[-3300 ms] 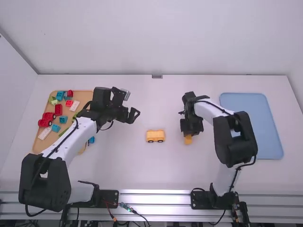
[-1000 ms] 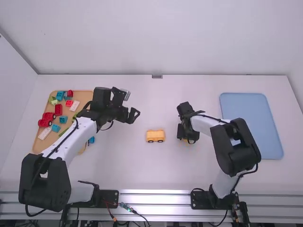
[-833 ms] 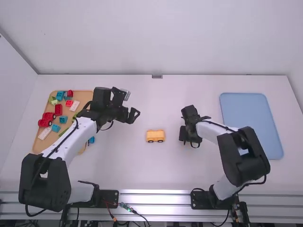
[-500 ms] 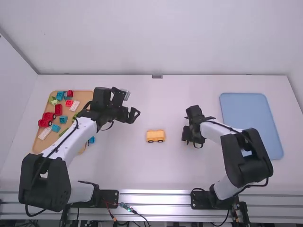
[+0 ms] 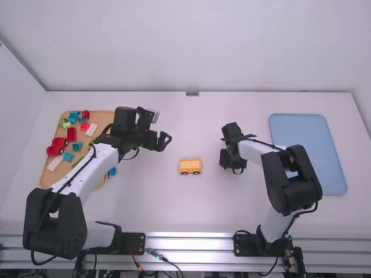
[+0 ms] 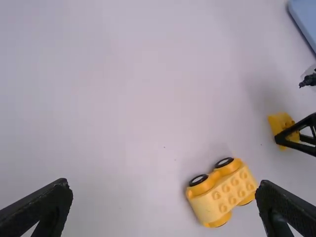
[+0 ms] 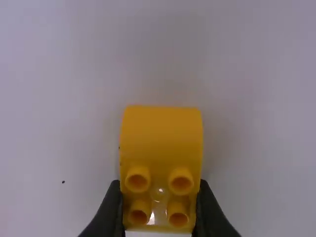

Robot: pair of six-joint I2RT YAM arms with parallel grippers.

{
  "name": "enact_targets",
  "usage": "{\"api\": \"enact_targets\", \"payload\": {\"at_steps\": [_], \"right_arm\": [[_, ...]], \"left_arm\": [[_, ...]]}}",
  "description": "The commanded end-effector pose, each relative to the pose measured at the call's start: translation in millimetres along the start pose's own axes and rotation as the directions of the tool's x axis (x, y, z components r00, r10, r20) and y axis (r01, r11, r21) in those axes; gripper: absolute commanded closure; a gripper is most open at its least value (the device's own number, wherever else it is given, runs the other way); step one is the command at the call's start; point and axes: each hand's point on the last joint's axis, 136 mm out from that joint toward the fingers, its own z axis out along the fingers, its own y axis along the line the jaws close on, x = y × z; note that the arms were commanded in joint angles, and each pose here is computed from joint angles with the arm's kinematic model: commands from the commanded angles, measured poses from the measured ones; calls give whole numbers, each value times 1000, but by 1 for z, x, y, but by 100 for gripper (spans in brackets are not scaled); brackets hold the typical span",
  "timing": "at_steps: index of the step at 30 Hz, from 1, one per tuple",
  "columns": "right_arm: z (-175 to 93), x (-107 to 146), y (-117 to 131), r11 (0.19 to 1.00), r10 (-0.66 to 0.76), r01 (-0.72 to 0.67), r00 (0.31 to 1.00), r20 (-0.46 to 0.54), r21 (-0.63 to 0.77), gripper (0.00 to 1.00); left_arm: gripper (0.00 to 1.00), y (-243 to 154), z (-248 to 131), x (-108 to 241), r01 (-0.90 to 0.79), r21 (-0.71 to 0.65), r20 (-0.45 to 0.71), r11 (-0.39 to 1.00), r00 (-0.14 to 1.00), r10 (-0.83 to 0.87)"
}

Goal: Assemble lego blocks to make yellow taxi

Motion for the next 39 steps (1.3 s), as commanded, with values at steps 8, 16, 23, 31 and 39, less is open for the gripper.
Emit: {"api": "enact_targets", "payload": {"at_steps": [8,16,23,31,39], "right_arm": [[11,8,-2,823,568,-568,822,-26,28,100],[10,15,5,294,954,-954,289,-76,60,100],[10,7,11,104,991,-994,100,-86,40,93],[10,4,14,148,984,-989,146,-100,22,0],[-6,-13,21,345,922,-938,341,-183,-12,1]], "left_arm": [[1,-4,-6,-11,-17,1,30,1000,999,17],[1,-5,-6,-13,14,5,35,1000,999,-14],[1,-5,-6,-12,15,5,32,1000,999,-15],[1,-5,-6,-12,16,5,31,1000,999,-16],[1,-5,-6,-12,15,5,32,1000,999,-15]]}}
